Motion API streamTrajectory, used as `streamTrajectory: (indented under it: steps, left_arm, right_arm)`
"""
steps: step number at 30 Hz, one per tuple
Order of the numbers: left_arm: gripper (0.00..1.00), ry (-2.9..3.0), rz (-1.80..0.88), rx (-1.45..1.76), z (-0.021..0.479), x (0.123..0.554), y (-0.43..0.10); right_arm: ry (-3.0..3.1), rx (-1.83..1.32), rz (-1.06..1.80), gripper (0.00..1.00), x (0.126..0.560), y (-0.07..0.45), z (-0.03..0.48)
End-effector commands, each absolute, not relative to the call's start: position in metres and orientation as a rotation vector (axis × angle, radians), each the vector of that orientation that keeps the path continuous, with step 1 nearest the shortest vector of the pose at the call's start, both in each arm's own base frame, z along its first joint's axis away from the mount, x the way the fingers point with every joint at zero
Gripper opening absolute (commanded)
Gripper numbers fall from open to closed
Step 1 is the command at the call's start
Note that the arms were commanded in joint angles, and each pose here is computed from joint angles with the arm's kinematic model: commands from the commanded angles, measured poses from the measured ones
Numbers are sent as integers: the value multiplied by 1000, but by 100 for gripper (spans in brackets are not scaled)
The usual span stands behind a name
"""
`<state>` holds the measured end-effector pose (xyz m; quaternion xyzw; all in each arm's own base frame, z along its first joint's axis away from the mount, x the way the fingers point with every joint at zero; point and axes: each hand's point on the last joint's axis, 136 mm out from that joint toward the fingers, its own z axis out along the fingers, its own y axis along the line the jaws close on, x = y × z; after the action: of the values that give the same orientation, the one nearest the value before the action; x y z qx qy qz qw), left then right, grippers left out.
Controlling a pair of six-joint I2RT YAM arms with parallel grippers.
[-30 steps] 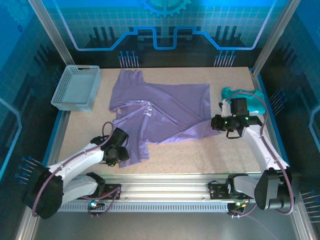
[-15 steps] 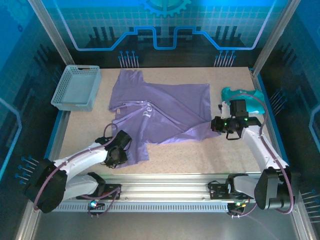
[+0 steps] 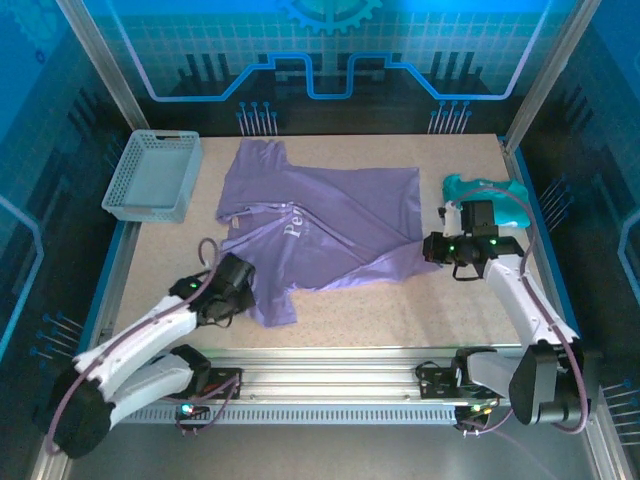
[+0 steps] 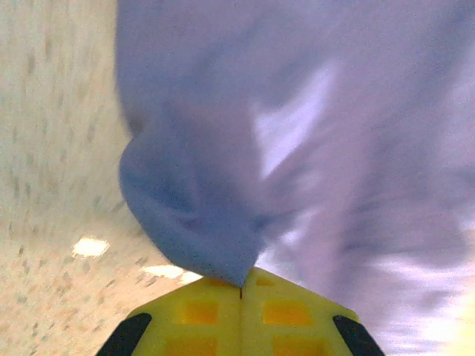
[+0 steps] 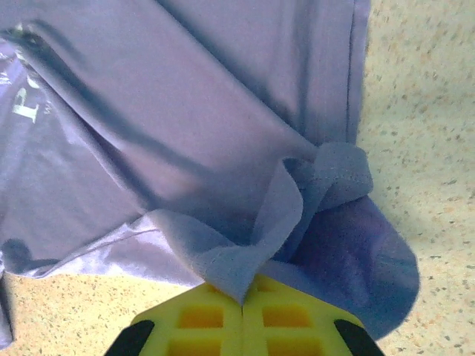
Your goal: Fold the inside-out t-shirt
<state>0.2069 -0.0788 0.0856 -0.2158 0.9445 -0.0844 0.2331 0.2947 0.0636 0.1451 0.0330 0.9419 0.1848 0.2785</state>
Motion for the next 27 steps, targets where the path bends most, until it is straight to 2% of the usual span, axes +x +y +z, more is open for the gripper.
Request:
streamTrajectory:
  steps: [1,4,8,13,16,19,22,27]
  left_arm:
    - [0,2222,-328,-540,203,249,-65]
    - [0,1957,-335,-484,311,248,-43]
    - [0,1699,-340,-382,442,217,-22]
    - [0,1474,-405,-311,548,166,-5]
    - [0,1434,-370,-310,571,158,3]
    - [0,1465,-286,-316,575,179,3]
    - [0,1477,-178,-319,577,214,-2]
    - [0,1549,-106,-344,568,296,-8]
  right_arm:
    - [2303,55,454,0,309,57,226]
    - [2178,70,389,0,303,42,284]
    - [1985,75,304,0,274,28,371]
    - [1779,71,196,0,215,15,461]
    - [1683,60,164,0,185,12,497]
    - [1638,50,154,0,178,12,514]
    - [1638,47,150,0,200,11,516]
    - [1654,57,135,0,269,6,510]
